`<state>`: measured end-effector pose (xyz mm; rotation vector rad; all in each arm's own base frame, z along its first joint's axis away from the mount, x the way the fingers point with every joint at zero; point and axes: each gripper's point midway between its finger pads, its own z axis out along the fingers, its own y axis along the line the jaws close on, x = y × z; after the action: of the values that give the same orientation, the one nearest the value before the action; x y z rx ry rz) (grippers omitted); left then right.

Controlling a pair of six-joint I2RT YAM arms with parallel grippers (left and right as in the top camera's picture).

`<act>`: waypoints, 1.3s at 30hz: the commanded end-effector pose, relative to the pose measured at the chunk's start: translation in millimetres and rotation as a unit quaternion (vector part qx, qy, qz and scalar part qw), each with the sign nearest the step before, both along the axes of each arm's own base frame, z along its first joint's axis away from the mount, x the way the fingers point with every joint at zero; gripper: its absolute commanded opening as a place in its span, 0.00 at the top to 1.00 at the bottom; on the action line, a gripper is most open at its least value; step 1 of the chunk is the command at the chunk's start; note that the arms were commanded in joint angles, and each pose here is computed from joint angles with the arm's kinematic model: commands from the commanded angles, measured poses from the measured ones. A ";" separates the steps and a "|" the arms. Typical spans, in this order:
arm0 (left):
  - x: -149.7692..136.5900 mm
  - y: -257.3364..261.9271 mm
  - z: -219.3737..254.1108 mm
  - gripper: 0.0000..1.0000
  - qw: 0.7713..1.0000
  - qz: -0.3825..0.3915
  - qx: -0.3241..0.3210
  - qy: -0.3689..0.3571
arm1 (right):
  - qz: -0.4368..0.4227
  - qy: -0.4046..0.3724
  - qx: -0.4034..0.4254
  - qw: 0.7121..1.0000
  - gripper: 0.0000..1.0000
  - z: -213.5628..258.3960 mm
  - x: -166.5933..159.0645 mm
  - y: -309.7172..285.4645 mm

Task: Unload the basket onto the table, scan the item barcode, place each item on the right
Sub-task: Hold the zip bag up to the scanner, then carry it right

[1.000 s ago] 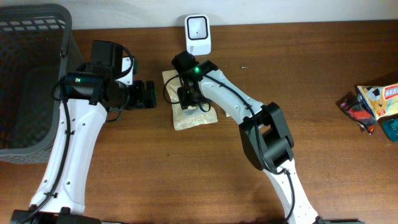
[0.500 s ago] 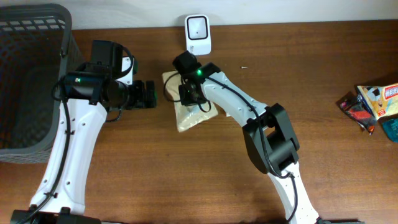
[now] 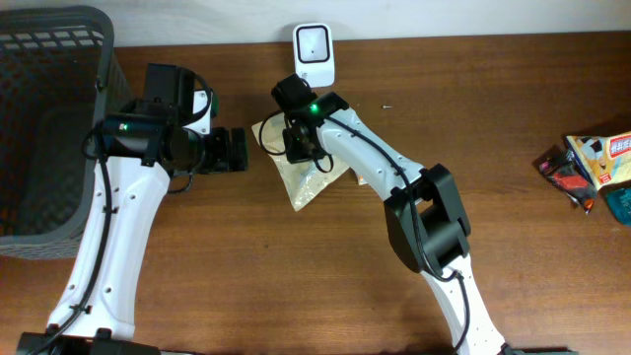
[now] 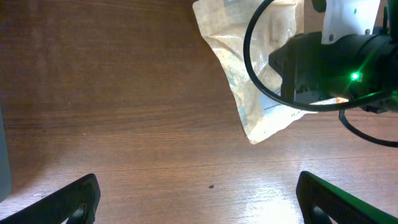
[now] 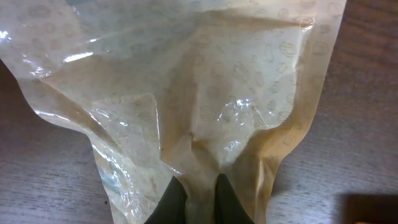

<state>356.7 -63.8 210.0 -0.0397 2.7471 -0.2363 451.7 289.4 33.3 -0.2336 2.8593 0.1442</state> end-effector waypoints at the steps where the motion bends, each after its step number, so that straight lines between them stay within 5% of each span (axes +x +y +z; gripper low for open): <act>1: 0.0 0.6 -1.2 0.01 1.000 -0.005 0.006 0.000 | -0.017 -0.025 -0.002 1.000 0.96 16.1 24.7 -9.5; 11: 0.0 0.6 -1.2 0.01 1.000 -0.005 0.006 0.000 | -0.076 -0.122 0.080 0.986 0.96 84.6 103.4 -49.6; 19: 0.0 0.6 -1.2 0.01 1.000 -0.005 0.006 0.000 | -0.078 -0.289 0.181 0.937 0.96 152.8 176.9 -43.4; 33: 0.0 0.6 -1.2 0.01 1.000 -0.005 0.006 0.000 | -0.105 -0.306 0.192 0.926 0.96 164.4 182.5 -45.5; 39: 0.0 0.6 -1.2 0.01 1.000 -0.005 0.006 0.000 | -0.203 -0.314 0.133 0.918 0.96 219.7 174.8 -173.4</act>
<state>356.7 -63.8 209.8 -0.0397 2.7475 -0.2362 626.4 195.6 167.0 0.1712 2.2953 0.3831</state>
